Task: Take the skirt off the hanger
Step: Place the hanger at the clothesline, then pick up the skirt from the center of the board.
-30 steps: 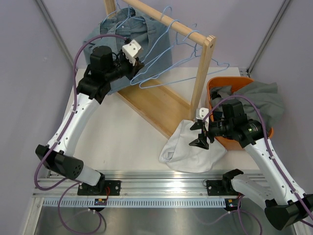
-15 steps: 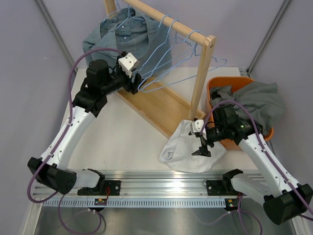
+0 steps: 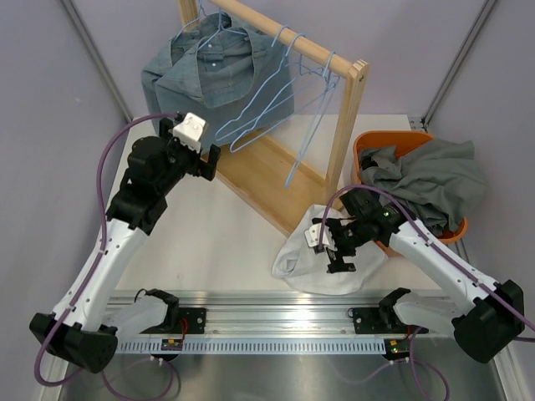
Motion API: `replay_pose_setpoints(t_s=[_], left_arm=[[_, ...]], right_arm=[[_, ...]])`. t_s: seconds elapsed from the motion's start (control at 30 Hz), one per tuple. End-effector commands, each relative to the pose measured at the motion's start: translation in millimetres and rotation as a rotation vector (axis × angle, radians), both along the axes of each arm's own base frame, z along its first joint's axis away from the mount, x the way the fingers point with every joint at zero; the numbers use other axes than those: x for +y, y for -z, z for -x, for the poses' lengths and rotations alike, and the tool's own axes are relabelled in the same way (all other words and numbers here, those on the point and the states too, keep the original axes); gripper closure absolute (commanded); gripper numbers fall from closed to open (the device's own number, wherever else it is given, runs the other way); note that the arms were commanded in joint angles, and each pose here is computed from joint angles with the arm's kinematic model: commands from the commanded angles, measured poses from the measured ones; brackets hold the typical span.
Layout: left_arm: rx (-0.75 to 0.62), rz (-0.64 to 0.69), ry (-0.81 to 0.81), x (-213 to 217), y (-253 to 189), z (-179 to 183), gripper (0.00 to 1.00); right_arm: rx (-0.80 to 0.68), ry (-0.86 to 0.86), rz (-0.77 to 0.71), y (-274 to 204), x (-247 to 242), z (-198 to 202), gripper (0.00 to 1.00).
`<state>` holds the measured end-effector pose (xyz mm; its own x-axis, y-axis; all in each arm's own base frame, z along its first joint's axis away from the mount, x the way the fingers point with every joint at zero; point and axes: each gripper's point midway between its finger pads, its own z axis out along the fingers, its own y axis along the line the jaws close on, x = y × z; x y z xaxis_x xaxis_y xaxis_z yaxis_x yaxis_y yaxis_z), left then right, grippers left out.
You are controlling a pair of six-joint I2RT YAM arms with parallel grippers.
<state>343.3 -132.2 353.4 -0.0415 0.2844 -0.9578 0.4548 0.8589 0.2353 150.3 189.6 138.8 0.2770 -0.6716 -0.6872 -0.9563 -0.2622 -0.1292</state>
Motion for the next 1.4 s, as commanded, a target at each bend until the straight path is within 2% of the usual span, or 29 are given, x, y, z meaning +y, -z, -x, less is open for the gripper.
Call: replay_pose_setpoints(t_s=[0.0, 0.07, 0.1, 0.2, 0.3, 0.43, 0.47, 0.57, 0.6, 0.63, 0.83, 0.87, 0.97, 1.1, 1.23, 1.37], left_arm=[[-0.035, 0.050, -0.151, 30.0, -3.2, 12.0, 0.01], [-0.019, 0.060, -0.183, 38.9, 12.7, 24.0, 0.01], [-0.002, 0.077, -0.188, 39.8, 19.5, 28.6, 0.01], [0.057, 0.126, -0.176, 38.5, 43.3, 44.8, 0.01], [0.112, 0.172, -0.178, 37.5, 62.9, 57.0, 0.01], [0.116, 0.202, -0.182, 39.2, 73.1, 65.2, 0.01], [0.123, 0.228, -0.182, 37.7, 75.3, 66.6, 0.01], [0.113, 0.240, -0.162, 34.6, 71.4, 68.0, 0.01], [0.113, 0.239, -0.158, 33.7, 71.2, 67.6, 0.01], [0.116, 0.237, -0.155, 33.1, 71.6, 67.4, 0.01], [0.112, 0.239, -0.142, 30.0, 69.9, 65.0, 0.01], [0.116, 0.242, -0.123, 26.5, 70.3, 65.7, 0.01], [0.114, 0.258, -0.095, 21.1, 67.8, 66.3, 0.01], [0.099, 0.266, -0.071, 17.2, 61.5, 66.4, 0.01], [0.092, 0.259, -0.083, 19.3, 56.2, 64.0, 0.01], [0.076, 0.256, -0.103, 23.2, 50.9, 61.8, 0.01]], right_arm=[[-0.115, 0.041, 0.088, 19.6, 2.7, -24.2, 0.00], [-0.191, 0.084, 0.117, 30.4, 9.7, -42.8, 0.01], [-0.189, 0.159, 0.126, 35.4, 12.3, -49.5, 0.01], [-0.335, 0.282, 0.262, 62.9, 1.5, -80.6, 0.01], [-0.341, 0.382, 0.282, 72.1, 1.7, -93.8, 0.01], [-0.341, 0.446, 0.334, 84.3, -8.7, -96.1, 0.03], [-0.336, 0.453, 0.332, 84.7, -9.2, -95.2, 0.07], [-0.308, 0.468, 0.309, 82.9, -7.8, -88.8, 0.29], [-0.298, 0.480, 0.299, 82.0, -7.3, -86.8, 0.46], [-0.291, 0.487, 0.289, 80.4, -6.7, -86.1, 0.53], [-0.285, 0.548, 0.202, 55.4, -1.0, -85.3, 0.80], [-0.260, 0.544, 0.199, 53.7, -0.9, -80.5, 0.88], [-0.172, 0.544, 0.167, 37.5, 2.7, -63.7, 1.00], [-0.080, 0.440, 0.023, -10.5, 14.4, -31.6, 1.00], [-0.189, 0.393, -0.125, -66.5, -0.1, -10.8, 1.00], [-0.221, 0.447, -0.165, -100.1, -22.6, -3.5, 1.00]])
